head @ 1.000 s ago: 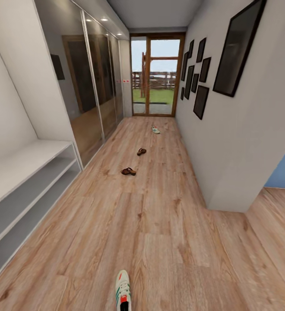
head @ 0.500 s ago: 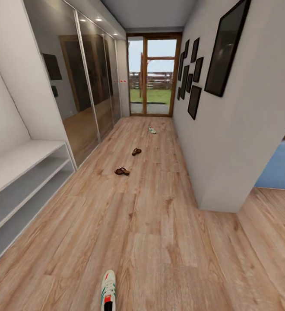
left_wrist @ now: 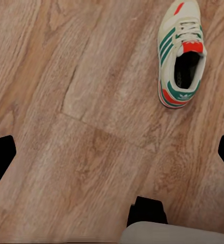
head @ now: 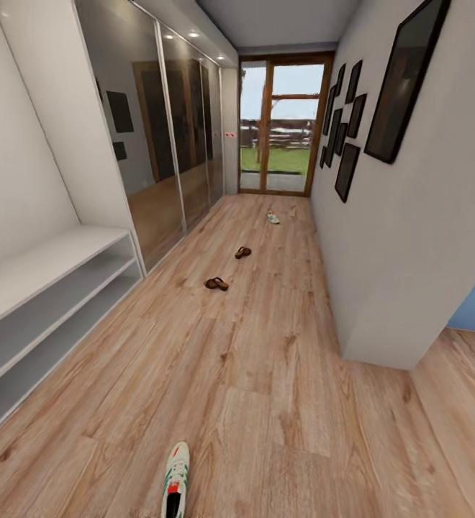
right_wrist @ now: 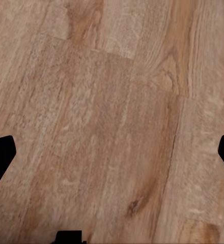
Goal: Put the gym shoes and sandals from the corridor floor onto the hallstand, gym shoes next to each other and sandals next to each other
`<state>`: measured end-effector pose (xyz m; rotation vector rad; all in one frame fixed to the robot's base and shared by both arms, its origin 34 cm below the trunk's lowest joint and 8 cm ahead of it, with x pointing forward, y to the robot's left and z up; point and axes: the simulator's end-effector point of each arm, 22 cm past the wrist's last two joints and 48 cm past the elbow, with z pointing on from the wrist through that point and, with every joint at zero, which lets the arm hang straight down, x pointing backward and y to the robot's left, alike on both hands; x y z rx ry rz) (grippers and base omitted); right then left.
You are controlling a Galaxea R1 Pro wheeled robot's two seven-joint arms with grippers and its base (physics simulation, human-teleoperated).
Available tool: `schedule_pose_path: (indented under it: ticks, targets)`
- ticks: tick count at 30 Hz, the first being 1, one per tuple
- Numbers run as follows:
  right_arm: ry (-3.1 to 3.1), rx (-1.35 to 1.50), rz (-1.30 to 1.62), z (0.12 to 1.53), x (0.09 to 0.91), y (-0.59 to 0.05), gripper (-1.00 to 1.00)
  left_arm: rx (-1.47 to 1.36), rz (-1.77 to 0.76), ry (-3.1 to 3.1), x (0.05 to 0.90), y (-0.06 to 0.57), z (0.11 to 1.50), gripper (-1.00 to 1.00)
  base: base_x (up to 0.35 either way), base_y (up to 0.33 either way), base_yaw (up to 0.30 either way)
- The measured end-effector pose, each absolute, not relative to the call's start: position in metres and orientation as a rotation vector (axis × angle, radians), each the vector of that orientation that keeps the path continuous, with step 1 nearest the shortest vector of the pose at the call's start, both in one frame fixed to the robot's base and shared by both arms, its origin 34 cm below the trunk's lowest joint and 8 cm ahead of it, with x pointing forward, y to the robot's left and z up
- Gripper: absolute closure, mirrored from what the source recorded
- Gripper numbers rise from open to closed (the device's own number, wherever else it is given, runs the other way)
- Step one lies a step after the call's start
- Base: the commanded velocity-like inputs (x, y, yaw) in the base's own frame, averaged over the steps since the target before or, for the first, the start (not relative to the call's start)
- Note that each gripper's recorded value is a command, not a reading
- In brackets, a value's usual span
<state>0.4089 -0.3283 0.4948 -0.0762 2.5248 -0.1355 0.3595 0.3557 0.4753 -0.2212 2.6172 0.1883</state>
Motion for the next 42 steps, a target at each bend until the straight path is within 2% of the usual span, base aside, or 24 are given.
schedule_pose_path:
  ticks: [15, 26, 32, 34, 42]
  targets:
    - [2.522, -0.077, -0.13, 0.495, 0.41, -0.326, -1.0, -0.216, 0.182, 2.587, 0.378, 0.354, 0.48, -1.0, 0.0, -0.009, 0.038]
    - [2.245, -0.085, -0.108, 0.578, 0.525, -0.315, -1.0, -0.19, 0.115, 2.368, 0.563, 0.342, 0.542, -1.0, 0.0, 0.0, 0.0]
    - [2.176, -0.082, -0.106, 0.618, 0.572, -0.31, -1.0, -0.188, 0.096, 2.388, 0.588, 0.335, 0.55, -1.0, 0.0, 0.0, 0.0]
    - [2.153, -0.076, -0.105, 0.651, 0.613, -0.308, -1.0, -0.183, 0.094, 2.397, 0.594, 0.334, 0.552, -1.0, 0.0, 0.0, 0.0]
    - [2.15, -0.122, -0.018, 0.675, 0.636, -0.291, -1.0, -0.168, 0.092, 2.396, 0.595, 0.333, 0.553, -1.0, 0.0, 0.0, 0.0]
